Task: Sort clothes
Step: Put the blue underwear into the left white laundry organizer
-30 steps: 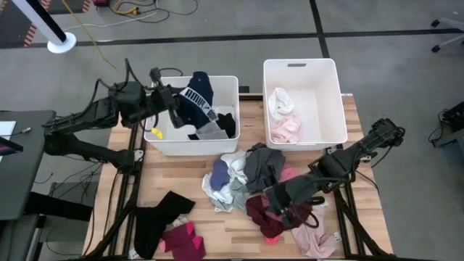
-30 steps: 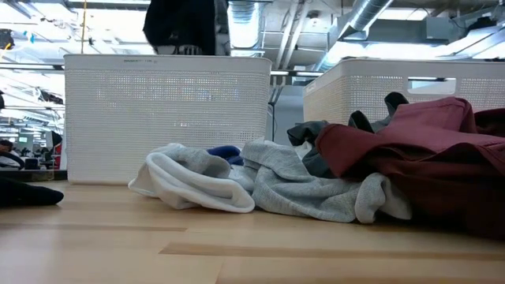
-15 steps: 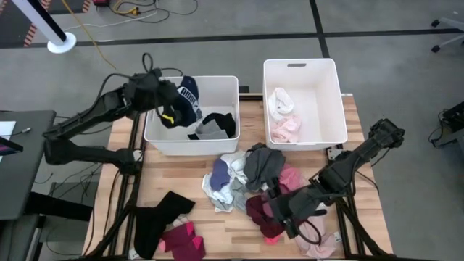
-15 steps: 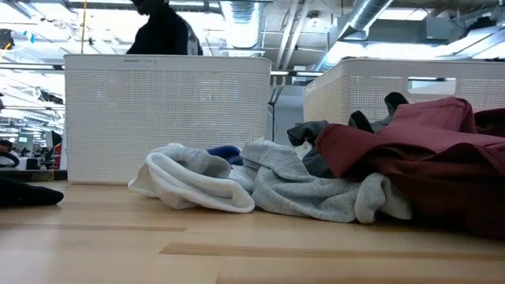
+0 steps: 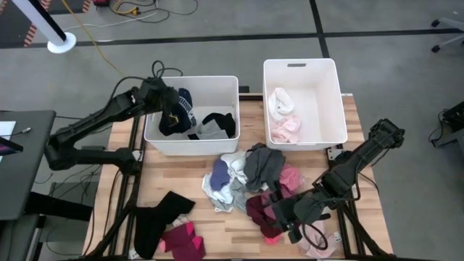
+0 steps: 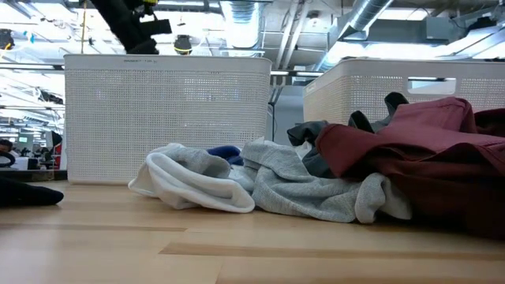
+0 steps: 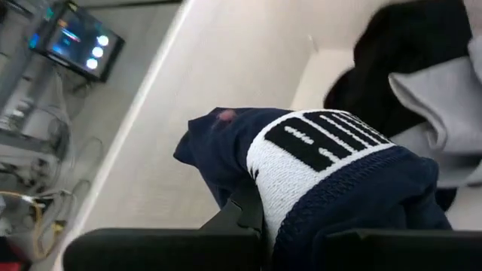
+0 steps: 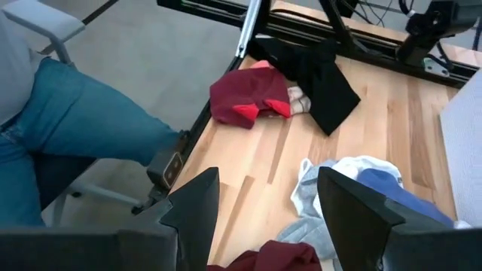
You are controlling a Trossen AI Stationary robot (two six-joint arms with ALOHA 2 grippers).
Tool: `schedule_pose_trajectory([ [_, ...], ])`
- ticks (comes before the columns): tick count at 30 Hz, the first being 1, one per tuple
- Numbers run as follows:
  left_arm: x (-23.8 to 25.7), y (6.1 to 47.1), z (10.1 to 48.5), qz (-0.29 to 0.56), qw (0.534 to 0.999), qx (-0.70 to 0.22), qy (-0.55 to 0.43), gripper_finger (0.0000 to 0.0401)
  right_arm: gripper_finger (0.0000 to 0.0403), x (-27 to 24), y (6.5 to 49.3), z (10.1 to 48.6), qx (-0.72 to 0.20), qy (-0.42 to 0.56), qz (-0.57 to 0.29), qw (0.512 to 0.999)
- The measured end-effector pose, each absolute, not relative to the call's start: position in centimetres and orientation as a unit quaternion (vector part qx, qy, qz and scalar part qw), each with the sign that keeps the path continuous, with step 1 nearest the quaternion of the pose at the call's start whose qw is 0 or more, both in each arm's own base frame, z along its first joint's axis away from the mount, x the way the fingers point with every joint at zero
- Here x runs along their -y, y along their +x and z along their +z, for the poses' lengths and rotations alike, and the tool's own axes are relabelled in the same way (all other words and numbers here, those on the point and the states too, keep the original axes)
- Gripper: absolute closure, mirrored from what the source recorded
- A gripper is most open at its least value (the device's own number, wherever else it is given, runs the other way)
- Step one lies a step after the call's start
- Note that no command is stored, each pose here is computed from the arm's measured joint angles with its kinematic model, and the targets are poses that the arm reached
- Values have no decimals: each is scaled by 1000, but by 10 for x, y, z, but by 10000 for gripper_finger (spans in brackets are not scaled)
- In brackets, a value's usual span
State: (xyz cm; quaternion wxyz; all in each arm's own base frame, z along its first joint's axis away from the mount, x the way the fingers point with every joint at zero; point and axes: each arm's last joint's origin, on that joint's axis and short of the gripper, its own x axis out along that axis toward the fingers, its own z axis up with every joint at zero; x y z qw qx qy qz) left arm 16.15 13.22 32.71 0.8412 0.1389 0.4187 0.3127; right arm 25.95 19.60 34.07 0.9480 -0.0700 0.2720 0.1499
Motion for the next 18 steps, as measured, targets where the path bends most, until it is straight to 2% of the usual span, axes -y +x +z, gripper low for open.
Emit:
schedule_pose_trajectory([
  [9,-136,156,298,295,830,-458,124,387,164,-195,262,343,-262,-63,147,952],
  [18,-134,156,285,275,832,-469,109,321,164,-196,265,342,-258,-61,147,953],
])
